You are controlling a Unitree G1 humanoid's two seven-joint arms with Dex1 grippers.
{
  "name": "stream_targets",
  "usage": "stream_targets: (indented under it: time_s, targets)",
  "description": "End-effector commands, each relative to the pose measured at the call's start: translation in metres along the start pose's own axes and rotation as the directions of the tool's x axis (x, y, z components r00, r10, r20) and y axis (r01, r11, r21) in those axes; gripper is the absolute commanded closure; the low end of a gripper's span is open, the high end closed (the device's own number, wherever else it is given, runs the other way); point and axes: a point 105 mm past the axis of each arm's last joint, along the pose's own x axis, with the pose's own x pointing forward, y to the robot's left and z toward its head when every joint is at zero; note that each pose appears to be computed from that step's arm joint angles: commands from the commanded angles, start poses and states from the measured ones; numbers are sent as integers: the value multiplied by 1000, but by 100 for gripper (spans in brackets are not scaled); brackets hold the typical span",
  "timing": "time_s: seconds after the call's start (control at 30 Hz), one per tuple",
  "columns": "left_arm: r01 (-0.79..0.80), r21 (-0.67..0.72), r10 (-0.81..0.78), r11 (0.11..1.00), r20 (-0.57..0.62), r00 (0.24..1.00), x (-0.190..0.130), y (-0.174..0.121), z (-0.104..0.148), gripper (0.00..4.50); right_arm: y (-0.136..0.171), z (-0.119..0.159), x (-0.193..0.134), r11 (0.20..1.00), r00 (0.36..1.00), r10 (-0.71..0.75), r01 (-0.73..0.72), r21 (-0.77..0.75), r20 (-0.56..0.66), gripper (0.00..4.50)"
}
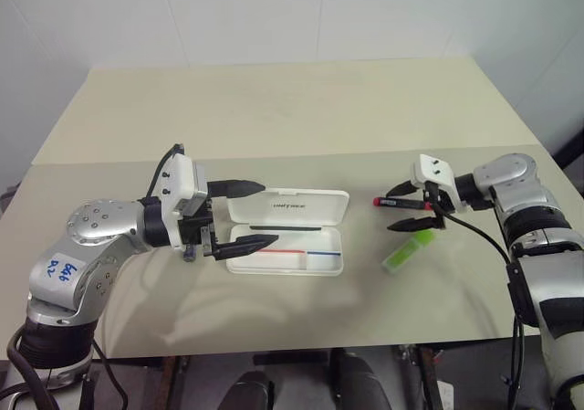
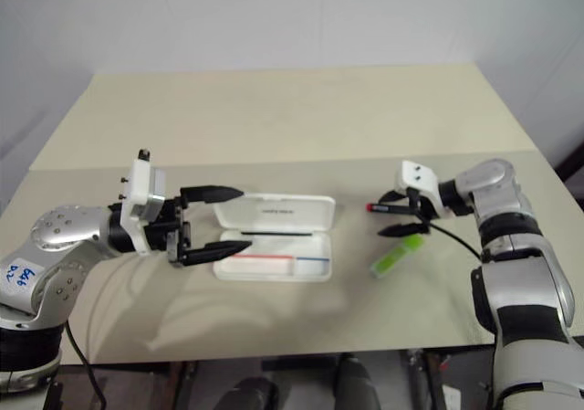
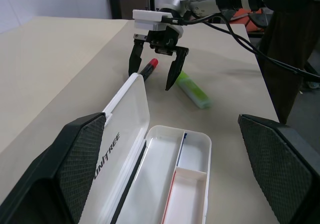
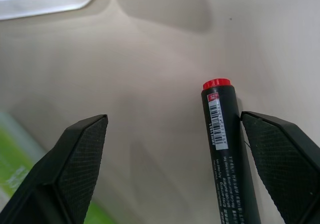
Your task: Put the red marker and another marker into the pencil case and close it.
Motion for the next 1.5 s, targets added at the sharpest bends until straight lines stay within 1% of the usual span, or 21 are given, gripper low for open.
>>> stream_targets:
  time_s: [0.03, 0.17, 0.2, 0.23, 0.33, 0.43, 0.53, 0.8, 0.93, 1.07, 1.2, 1.3, 1.4, 1.5]
  targets:
    - [-9, 46, 8, 999, 17, 1000, -4, -3, 11, 1, -6, 3, -4, 999, 999, -32, 32, 4, -10, 0]
    - [-17, 50, 16, 999, 18, 1000, -4, -2, 12, 1, -8, -4, -7, 998, 997, -48, 50, 33, -53, 0]
    - [-18, 50, 17, 999, 17, 1000, -4, -2, 12, 0, -8, -6, -9, 998, 996, -52, 55, 41, -66, 40]
    - [-18, 51, 17, 999, 17, 1000, -4, -2, 12, 0, -8, -8, -10, 997, 996, -52, 56, 51, -77, 62]
    - [-20, 51, 19, 998, 18, 1000, -5, -2, 12, 0, -9, -12, -13, 996, 993, -57, 64, 58, -102, 165]
    - [-22, 51, 21, 998, 19, 1000, -5, -2, 12, 0, -9, -14, -15, 996, 992, -62, 69, 61, -112, 285]
    - [-22, 50, 21, 999, 21, 1000, -5, -2, 11, 0, -9, -13, -15, 996, 992, -65, 71, 60, -107, 391]
    - [-18, 52, 16, 999, 24, 1000, -3, 0, 10, 0, -12, -2, -14, 997, 995, -65, 67, 26, -74, 393]
    - [-18, 50, 18, 999, 14, 1000, -5, 1, 8, 0, -12, 16, -16, 1000, 1000, -26, 26, 6, -4, 393]
    - [-19, 47, 18, 999, 2, 1000, -9, 2, 6, 0, -11, 32, -20, 999, 999, 4, -2, -46, 46, 393]
    - [-22, 43, 22, 999, -10, 1000, -13, 3, 4, 0, -11, 54, -26, 995, 991, 23, -10, -104, 130, 393]
    - [-28, 40, 29, 999, -27, 999, -18, 4, 2, 0, 0, 66, -26, 992, 981, 66, -44, -120, 181, 393]
    - [-33, 38, 36, 999, -56, 998, -25, 5, -2, 0, 25, 77, -28, 985, 963, 148, -124, -119, 225, 393]
    - [-37, 39, 40, 999, -76, 996, -30, 6, -5, 0, 51, 84, -31, 974, 941, 227, -212, -84, 251, 393]
